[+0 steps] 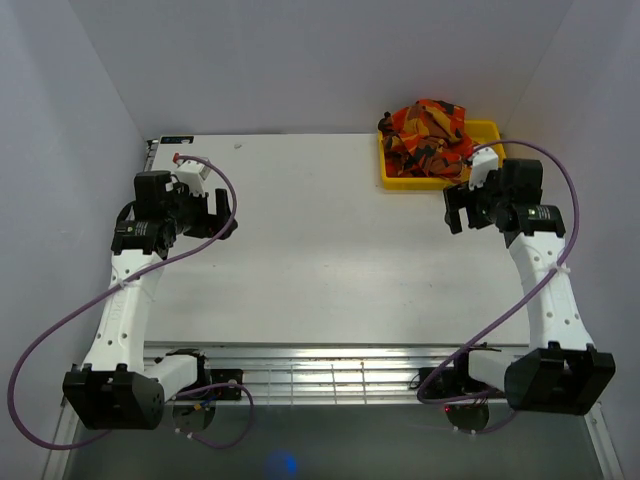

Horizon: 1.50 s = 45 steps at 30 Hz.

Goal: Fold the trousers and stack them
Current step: Grab the trousers from the pile

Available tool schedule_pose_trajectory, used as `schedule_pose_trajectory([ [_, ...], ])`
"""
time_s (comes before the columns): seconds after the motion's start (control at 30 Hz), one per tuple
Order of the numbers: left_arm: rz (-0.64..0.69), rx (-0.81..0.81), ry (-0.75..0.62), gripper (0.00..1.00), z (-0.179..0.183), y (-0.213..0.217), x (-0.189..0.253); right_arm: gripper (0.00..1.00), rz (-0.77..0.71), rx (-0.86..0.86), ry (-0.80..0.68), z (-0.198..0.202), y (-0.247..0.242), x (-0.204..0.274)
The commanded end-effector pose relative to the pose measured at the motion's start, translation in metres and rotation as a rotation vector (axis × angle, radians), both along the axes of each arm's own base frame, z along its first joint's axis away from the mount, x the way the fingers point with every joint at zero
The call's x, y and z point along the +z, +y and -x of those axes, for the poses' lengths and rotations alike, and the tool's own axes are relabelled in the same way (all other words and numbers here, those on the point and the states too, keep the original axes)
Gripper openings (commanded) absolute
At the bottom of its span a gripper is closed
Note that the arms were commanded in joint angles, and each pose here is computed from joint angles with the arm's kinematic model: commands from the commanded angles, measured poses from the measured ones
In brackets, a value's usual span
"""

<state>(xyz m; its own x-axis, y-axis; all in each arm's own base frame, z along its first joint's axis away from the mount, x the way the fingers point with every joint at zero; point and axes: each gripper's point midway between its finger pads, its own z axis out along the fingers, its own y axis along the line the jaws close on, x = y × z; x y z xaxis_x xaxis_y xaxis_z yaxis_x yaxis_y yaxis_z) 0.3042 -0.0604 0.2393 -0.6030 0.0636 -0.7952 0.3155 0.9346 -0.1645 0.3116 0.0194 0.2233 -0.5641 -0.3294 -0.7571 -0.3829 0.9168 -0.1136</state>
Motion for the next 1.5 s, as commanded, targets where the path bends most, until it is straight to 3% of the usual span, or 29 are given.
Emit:
schedule_pose_trajectory([
  [0.0, 0.005, -0.020, -0.034, 0.98, -0.004, -0.002, 0.018, 0.90, -0.056, -0.009, -0.040, -0.058, 0.004, 0.027],
  [0.07, 0.017, -0.036, -0.048, 0.98, -0.004, -0.005, 0.023, 0.90, -0.070, -0.012, -0.108, -0.094, 0.005, 0.066],
  [0.13, 0.036, -0.057, -0.058, 0.98, -0.005, -0.010, 0.028, 0.90, -0.080, -0.021, -0.055, -0.132, 0.004, 0.055],
  [0.17, 0.043, -0.060, -0.053, 0.98, -0.005, -0.011, 0.028, 0.90, -0.078, -0.025, -0.133, -0.154, 0.003, 0.088],
  [0.2, 0.051, -0.057, -0.045, 0.98, -0.006, -0.012, 0.027, 0.90, -0.075, -0.036, -0.085, -0.179, 0.000, 0.064],
  [0.37, 0.065, -0.052, 0.003, 0.98, -0.008, -0.013, 0.015, 0.90, -0.064, -0.032, -0.108, -0.256, -0.001, 0.038],
  [0.53, 0.066, -0.053, 0.035, 0.98, -0.007, -0.014, 0.003, 0.90, -0.104, 0.001, -0.122, -0.291, 0.010, -0.003],
  [0.8, 0.056, -0.051, 0.058, 0.98, -0.003, -0.012, -0.008, 0.90, -0.057, 0.026, 0.031, -0.308, 0.016, -0.109],
  [0.83, 0.054, -0.051, 0.057, 0.98, -0.003, -0.012, -0.008, 0.91, -0.044, 0.021, 0.048, -0.308, 0.013, -0.119],
  [0.87, 0.047, -0.047, 0.058, 0.98, -0.003, -0.010, -0.009, 0.99, -0.026, 0.016, 0.072, -0.307, 0.010, -0.135],
  [0.93, 0.039, -0.040, 0.069, 0.98, -0.004, -0.008, -0.012, 0.76, -0.006, 0.025, 0.090, -0.305, 0.008, -0.146],
  [0.97, 0.036, -0.038, 0.073, 0.98, -0.004, -0.008, -0.014, 0.45, -0.016, 0.037, 0.101, -0.303, 0.008, -0.151],
  [1.0, 0.029, -0.032, 0.077, 0.98, -0.005, -0.006, -0.015, 0.22, -0.015, 0.036, 0.104, -0.302, 0.006, -0.151],
  [1.03, 0.028, -0.033, 0.077, 0.98, -0.005, -0.006, -0.015, 0.12, -0.014, 0.017, 0.107, -0.302, 0.005, -0.151],
  [1.07, 0.027, -0.031, 0.074, 0.98, -0.005, -0.006, -0.014, 0.08, -0.015, 0.013, 0.094, -0.303, 0.004, -0.144],
  [1.23, 0.027, -0.027, 0.063, 0.98, -0.005, -0.006, -0.010, 0.08, -0.076, 0.061, -0.021, -0.301, 0.018, -0.071],
  [1.37, 0.025, -0.014, 0.043, 0.98, -0.005, -0.004, -0.004, 0.08, -0.150, 0.084, -0.285, -0.290, 0.028, 0.064],
  [1.47, 0.019, 0.009, 0.026, 0.98, -0.006, -0.001, 0.004, 0.08, -0.221, 0.129, -0.458, -0.259, 0.040, 0.155],
])
